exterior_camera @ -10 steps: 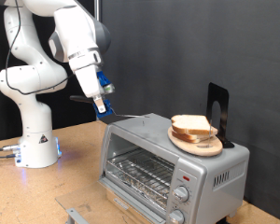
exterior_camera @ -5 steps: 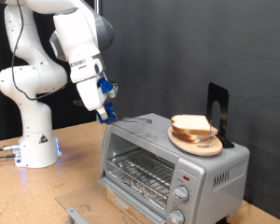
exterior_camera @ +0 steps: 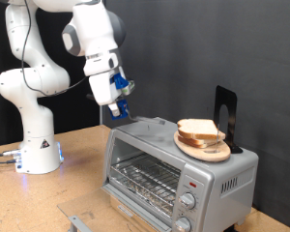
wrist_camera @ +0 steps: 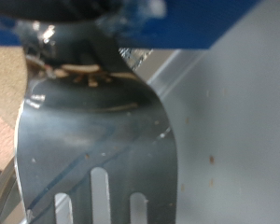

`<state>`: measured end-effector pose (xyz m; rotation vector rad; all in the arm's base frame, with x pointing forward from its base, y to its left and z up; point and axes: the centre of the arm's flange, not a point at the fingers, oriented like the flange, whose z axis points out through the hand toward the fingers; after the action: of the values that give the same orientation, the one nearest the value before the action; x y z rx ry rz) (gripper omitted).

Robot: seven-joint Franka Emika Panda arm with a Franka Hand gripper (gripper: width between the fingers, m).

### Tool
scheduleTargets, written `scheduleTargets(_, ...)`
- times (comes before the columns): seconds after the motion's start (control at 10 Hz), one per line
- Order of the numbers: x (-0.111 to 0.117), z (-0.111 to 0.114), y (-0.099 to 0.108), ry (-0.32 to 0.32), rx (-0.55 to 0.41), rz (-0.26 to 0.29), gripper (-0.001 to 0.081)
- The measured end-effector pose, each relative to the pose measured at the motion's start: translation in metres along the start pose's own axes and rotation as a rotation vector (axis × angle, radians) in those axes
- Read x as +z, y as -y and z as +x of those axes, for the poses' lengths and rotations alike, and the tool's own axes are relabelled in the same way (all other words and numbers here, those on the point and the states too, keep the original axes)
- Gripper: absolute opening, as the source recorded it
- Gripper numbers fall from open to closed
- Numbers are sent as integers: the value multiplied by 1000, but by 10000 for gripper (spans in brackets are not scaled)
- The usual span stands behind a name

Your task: Make a piece of toast with the oven

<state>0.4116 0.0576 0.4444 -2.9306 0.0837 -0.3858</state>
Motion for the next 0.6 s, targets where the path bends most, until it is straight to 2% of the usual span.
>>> scheduleTargets(0.2,-4,7,10,19,18,-27,401)
scheduleTargets(0.6,12,18,20,62,33,-60,401)
